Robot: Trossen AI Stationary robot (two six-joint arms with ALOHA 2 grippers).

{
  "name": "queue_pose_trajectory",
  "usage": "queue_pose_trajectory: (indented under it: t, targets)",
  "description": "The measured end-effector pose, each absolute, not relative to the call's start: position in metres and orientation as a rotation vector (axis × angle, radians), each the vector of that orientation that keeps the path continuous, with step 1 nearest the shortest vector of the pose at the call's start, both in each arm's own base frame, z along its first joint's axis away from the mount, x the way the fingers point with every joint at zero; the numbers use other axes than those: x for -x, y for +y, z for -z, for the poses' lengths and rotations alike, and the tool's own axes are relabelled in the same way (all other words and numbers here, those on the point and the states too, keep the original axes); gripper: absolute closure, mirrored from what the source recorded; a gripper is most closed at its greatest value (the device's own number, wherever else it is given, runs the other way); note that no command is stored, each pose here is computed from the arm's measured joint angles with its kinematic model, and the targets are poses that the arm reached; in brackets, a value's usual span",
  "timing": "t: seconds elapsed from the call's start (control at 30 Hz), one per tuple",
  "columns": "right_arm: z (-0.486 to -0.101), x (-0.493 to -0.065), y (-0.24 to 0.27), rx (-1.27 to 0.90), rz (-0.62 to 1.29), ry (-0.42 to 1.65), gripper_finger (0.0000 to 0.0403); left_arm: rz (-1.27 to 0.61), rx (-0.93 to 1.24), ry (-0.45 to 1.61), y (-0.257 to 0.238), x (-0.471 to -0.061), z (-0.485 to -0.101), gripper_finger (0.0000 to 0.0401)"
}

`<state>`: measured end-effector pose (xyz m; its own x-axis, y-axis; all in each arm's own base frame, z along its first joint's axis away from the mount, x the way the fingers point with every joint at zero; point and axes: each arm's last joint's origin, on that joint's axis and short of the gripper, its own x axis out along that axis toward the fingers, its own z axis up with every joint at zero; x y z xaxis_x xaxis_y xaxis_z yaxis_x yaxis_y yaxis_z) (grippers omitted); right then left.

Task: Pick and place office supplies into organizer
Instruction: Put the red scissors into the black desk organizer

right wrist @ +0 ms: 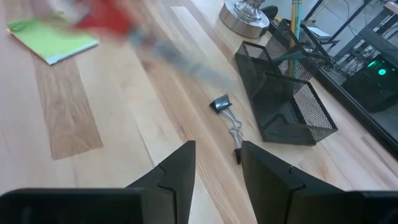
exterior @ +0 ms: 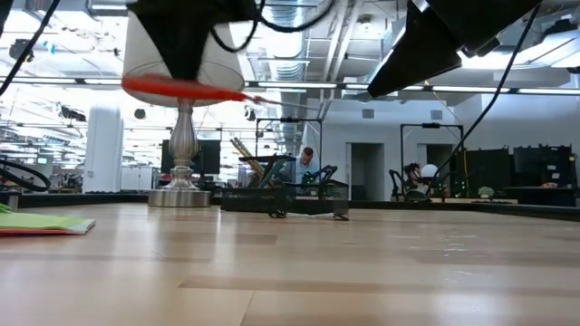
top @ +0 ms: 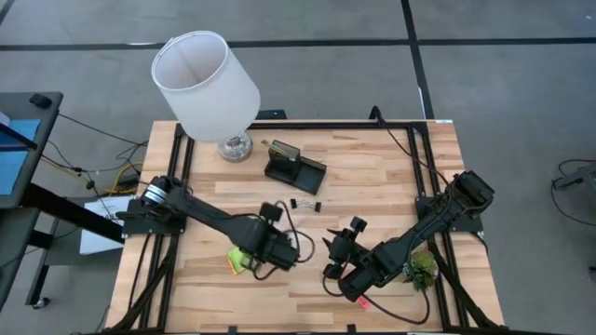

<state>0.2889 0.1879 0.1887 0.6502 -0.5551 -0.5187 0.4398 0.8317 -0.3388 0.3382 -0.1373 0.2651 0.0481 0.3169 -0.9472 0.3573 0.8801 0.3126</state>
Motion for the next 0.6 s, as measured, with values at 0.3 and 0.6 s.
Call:
queue_pose_trajectory:
  t: [0.3, 0.6]
  targets:
    - [-0.188, -0.289, 0.189, 0.175, 0.554, 0.664, 0.0281, 0.076, -1.035, 1.561, -0.103, -0.337, -0.292, 0.0400]
    - [-0.188, -0.288, 0.192, 0.153, 0.548, 0.654, 0.0281, -0.133, -1.392, 1.688, -0.035, -0.352, -0.292, 0.0401]
